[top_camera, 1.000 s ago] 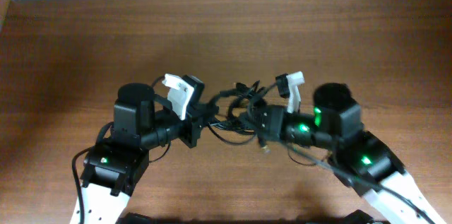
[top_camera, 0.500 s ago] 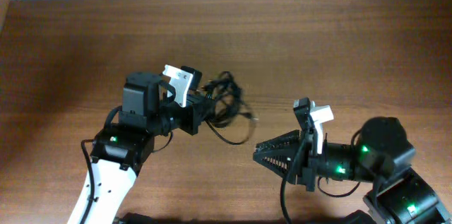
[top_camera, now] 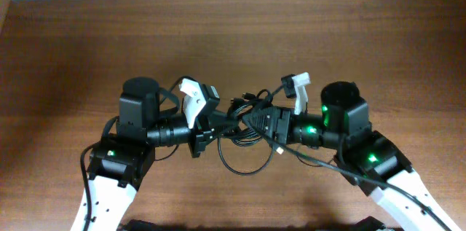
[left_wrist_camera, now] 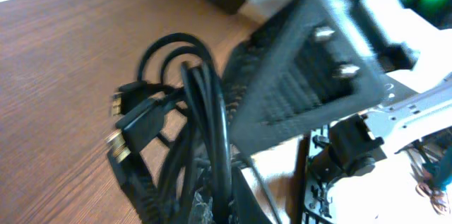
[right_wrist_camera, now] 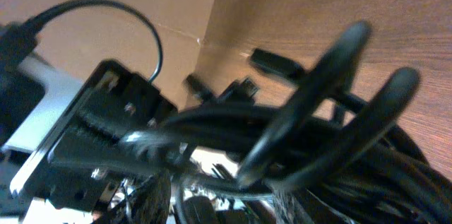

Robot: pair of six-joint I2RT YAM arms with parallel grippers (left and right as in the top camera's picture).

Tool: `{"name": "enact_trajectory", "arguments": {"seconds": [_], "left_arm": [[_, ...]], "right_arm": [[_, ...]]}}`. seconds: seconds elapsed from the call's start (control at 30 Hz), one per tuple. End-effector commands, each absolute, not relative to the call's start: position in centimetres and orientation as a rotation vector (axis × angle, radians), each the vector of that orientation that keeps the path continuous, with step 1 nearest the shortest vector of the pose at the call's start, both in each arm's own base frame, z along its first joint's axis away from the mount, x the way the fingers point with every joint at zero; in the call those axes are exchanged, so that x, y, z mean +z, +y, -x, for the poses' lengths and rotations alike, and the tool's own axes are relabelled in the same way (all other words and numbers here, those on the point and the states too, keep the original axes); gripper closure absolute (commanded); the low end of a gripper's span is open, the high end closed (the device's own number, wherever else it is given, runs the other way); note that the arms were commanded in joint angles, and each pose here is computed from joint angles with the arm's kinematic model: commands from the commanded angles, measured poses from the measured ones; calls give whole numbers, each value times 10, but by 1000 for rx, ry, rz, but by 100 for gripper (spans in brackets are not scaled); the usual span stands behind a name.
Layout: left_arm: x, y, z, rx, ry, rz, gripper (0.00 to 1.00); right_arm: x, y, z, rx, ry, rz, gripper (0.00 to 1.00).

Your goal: Untangle cables

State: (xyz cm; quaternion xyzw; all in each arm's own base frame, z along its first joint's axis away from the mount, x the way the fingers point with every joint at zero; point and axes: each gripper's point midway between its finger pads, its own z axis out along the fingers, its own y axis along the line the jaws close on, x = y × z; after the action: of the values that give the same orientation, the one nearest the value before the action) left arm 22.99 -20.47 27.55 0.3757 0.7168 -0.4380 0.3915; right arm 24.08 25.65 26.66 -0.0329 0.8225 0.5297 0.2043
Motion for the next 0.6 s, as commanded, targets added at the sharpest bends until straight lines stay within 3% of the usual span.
{"name": "enact_trajectory", "arguments": {"seconds": [0.0,0.03,0.17,0.2,0.23,0.37,0.57], "left_arm": [[298,-213,-202,-1271,1674,-1061,100],[300,-214,-197,-1304,1655,-1075,100],[319,-215,-167,-1464,1463,-1196,100],[319,-215,-167,-1464,1464,-1196,100],[319,-215,-167,-1463,1463,-1196,100],[312,-215,-178,-1392,1522,-1167,100],[278,-206,-212,-1150,1766,-1040,100]], "right_arm": [[256,261,-258,1468,2324,-2,59],[254,262,-263,1462,2319,-5,67],[255,258,-278,1396,2271,-48,76],[258,258,-279,1400,2256,-42,89],[262,259,-280,1405,2239,-34,96],[278,259,-269,1448,2199,25,96],[337,253,-192,1583,1983,484,96]]}}
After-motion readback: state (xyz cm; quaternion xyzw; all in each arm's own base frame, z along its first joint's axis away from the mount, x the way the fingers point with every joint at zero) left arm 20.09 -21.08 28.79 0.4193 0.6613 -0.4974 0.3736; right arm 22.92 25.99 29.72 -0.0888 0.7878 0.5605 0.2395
